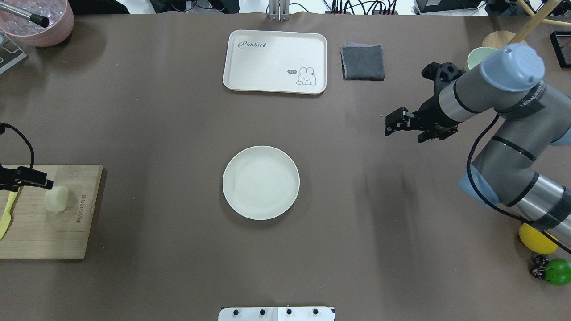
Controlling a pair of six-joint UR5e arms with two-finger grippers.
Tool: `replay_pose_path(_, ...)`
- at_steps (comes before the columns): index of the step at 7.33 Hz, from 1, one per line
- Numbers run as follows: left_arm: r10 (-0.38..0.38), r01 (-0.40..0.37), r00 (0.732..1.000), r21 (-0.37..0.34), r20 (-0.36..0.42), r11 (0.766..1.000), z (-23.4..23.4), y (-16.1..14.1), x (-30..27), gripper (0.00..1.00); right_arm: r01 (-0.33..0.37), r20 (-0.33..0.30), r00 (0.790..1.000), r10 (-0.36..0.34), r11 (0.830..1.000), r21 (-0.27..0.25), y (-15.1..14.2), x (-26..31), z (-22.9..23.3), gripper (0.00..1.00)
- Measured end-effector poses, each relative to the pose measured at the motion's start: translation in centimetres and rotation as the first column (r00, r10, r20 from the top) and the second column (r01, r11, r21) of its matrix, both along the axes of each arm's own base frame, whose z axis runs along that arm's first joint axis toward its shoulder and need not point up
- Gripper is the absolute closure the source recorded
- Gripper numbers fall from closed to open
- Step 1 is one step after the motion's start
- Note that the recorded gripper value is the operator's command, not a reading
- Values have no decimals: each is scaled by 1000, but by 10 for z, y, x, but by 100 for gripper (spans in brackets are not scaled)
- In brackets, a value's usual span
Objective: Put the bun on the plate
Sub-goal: 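Release the plate and raise the right gripper while the left gripper grasps the bun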
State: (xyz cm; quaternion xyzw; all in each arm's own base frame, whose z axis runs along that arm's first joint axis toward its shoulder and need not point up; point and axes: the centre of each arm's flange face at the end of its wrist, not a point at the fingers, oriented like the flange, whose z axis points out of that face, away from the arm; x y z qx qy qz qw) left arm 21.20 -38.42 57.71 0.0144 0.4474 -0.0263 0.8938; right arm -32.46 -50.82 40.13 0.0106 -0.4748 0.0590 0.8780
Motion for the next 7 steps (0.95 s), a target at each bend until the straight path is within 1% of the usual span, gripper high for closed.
replay_pose_path(1, -3, 3, 1000, -5, 6, 1000, 5, 10, 15, 9, 16, -12, 1000, -16, 1000, 8, -5, 20, 15, 0)
replay_pose_path(2, -3, 4, 1000, -5, 13, 1000, 6, 16, 27, 23, 24, -16, 1000, -24, 1000, 12, -6, 27, 21, 0)
replay_pose_path(3, -5, 5, 1000, -3, 19, 1000, 6, 19, 34, 52, 27, -17, 999, -27, 1000, 14, -6, 29, 24, 0)
replay_pose_path(4, -3, 3, 1000, 0, 21, 1000, 6, 20, 39, 74, 27, -18, 999, -27, 1000, 13, -6, 31, 25, 0)
replay_pose_path(6, 1, -1, 1000, 10, 13, 1000, -1, 21, 44, 86, 25, -14, 1000, -25, 1000, 17, -5, 34, 23, 0)
replay_pose_path(7, 1, -1, 1000, 21, 1, 1000, -9, 21, 44, 86, 24, -13, 1000, -23, 1000, 16, -5, 35, 24, 0)
